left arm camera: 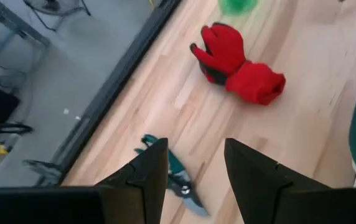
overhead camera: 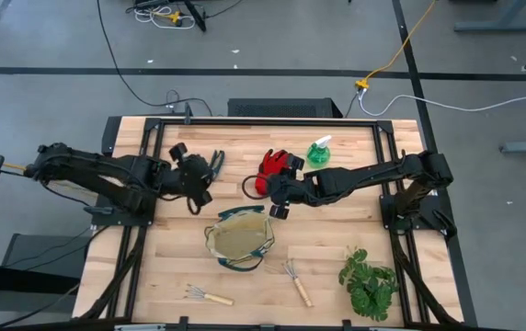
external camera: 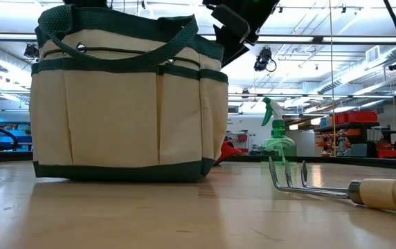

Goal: Pick & Place Garden tools in Gardening bag
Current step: Put the shear scissors into the gardening bag

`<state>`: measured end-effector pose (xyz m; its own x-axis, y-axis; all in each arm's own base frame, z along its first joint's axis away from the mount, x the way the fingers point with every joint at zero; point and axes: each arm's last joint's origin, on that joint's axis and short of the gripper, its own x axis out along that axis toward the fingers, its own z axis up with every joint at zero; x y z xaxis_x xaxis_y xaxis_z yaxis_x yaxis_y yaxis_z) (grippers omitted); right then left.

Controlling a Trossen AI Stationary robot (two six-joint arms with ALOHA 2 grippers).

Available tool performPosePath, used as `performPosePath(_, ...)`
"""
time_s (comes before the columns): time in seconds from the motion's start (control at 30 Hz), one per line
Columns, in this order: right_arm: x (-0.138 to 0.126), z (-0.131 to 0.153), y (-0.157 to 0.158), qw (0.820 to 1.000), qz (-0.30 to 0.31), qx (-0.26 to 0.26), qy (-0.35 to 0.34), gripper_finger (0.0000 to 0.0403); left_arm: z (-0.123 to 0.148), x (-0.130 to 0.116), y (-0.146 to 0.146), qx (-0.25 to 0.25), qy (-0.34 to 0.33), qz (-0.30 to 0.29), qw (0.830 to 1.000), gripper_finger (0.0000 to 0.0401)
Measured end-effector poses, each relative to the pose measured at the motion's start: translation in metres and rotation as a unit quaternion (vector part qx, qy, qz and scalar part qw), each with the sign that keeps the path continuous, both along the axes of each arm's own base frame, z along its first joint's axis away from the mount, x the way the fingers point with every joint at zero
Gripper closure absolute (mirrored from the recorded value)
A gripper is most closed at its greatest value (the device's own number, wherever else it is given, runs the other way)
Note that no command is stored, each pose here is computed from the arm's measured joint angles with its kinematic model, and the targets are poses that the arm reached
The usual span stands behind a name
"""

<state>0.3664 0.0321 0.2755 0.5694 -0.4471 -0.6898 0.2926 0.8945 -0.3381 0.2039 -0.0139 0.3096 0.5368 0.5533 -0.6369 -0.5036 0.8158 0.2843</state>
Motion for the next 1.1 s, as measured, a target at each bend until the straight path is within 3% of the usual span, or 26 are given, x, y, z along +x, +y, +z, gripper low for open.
performPosePath(0.27,-0.001,-0.001,0.0,1.0,-0.006,0.004,0.001,0.0225,-0.013,0.011,0.04,-0.057,-0.028,-0.007,0.998,0.0236)
performPosePath(0.6,-0.001,-0.001,0.0,1.0,-0.018,0.013,-0.005,0.0225,-0.025,0.002,0.087,-0.144,-0.047,0.029,0.988,0.0236)
performPosePath(1.1,0.002,0.0,-0.004,0.999,-0.026,0.018,-0.02,0.0225,-0.043,-0.007,0.117,-0.187,-0.029,0.033,0.981,0.0237)
